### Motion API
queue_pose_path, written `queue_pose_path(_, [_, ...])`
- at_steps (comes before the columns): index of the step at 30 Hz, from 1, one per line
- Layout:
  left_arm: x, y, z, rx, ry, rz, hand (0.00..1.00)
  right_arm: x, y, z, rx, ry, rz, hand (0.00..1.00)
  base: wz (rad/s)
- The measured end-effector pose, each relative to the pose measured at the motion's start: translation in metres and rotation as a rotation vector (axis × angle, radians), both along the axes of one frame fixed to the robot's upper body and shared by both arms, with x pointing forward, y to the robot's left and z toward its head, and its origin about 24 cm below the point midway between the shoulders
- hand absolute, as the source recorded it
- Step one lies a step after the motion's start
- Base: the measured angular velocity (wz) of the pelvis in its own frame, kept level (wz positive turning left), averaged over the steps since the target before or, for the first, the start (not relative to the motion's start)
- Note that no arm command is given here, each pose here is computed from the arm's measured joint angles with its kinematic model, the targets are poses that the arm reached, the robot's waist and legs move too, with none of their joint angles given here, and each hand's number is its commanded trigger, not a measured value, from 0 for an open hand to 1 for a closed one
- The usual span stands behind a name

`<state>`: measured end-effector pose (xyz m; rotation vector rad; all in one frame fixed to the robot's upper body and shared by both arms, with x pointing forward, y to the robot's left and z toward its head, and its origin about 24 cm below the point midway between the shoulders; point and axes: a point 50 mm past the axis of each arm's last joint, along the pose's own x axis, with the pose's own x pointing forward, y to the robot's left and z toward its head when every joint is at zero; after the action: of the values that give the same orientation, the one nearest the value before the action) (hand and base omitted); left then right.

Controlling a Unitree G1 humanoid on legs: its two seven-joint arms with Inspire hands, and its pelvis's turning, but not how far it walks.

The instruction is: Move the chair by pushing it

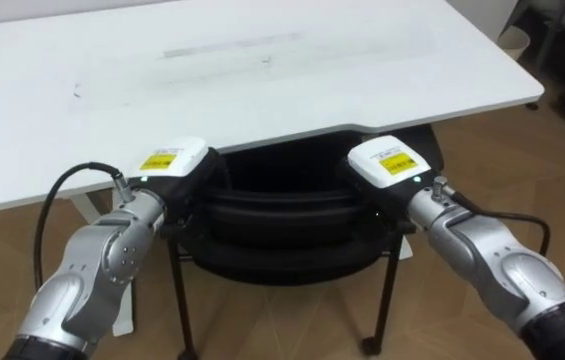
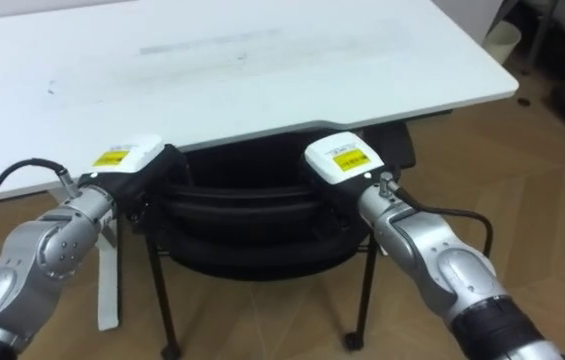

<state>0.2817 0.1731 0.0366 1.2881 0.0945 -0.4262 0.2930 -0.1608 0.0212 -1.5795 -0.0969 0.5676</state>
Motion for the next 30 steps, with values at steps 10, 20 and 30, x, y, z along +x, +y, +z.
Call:
queue_pose_path(10, [-0.001,-0.001,-0.002,-0.001,0.006,0.002,0.00,-0.001,0.000,-0.002,-0.001,0.007,-0.001,0.00,0.00])
queue_pose_path(20, [-0.001,-0.003,-0.004,-0.023,0.052,0.021,0.00,0.003,0.002,0.000,0.079,0.069,-0.111,0.00,0.00])
queue_pose_path(30, [-0.002,-0.010,-0.008,-0.047,0.094,0.021,0.00,0.008,0.000,0.010,0.106,0.090,-0.177,0.00,-0.01])
